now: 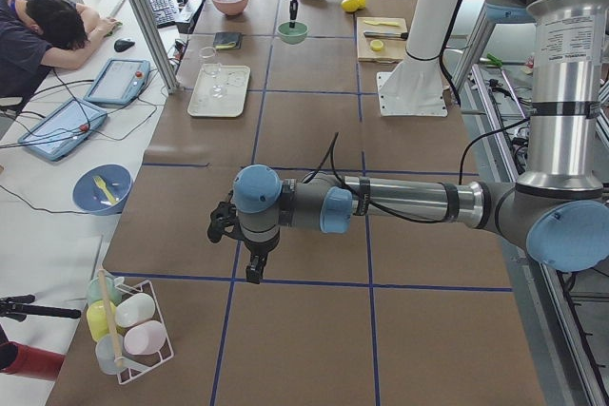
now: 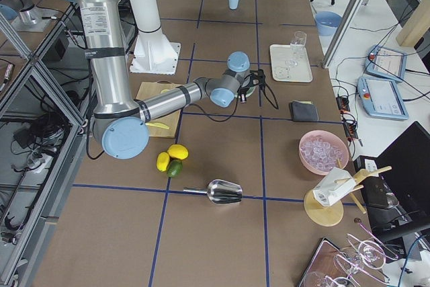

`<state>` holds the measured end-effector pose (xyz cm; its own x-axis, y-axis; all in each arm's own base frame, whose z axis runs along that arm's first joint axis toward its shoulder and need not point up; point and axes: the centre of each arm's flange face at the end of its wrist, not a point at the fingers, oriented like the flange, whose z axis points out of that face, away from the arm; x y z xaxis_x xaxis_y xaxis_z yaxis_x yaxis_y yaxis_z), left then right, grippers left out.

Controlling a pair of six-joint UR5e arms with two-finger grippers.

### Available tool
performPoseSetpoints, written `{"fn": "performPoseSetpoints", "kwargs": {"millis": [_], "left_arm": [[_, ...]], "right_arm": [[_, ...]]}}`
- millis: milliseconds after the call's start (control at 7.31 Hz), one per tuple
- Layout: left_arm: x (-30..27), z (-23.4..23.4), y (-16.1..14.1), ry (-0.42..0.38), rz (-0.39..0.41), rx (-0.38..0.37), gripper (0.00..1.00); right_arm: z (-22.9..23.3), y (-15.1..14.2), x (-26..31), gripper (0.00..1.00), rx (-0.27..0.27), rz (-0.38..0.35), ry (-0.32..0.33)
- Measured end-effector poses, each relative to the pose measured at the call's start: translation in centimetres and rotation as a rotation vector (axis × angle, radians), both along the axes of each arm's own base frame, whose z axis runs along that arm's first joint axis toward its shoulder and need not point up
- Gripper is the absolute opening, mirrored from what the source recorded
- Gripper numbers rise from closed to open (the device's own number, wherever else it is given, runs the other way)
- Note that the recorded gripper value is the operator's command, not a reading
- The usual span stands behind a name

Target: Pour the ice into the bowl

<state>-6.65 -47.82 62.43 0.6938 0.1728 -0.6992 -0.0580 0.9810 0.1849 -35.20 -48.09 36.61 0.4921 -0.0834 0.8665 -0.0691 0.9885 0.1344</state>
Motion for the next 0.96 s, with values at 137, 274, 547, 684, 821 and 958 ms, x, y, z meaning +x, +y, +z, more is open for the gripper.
{"fn": "performPoseSetpoints", "kwargs": {"millis": [137,274,547,684,821,958], "left_arm": [[0.0,0.0,0.0,0.000,0.000,0.000,1.00],[0.0,0.0,0.0,0.000,0.000,0.001,1.00],[0.0,-0.1,0.0,0.000,0.000,0.003,1.00],[0.0,-0.1,0.0,0.000,0.000,0.003,1.00],[0.0,-0.1,0.0,0.000,0.000,0.003,1.00],[0.0,-0.1,0.0,0.000,0.000,0.003,1.00]], "right_arm": [[-3.2,0.6,-3.6,0.00,-0.033,0.006,0.002],[-6.5,1.5,-7.3,0.00,-0.074,0.017,0.010],[-13.3,3.1,-14.9,0.00,-0.135,0.058,0.058],[-15.7,3.4,-18.3,0.00,-0.161,0.075,0.074],[-17.3,3.3,-21.4,0.00,-0.175,0.093,0.090],[-18.2,3.6,-23.8,0.00,-0.184,0.103,0.105]]}}
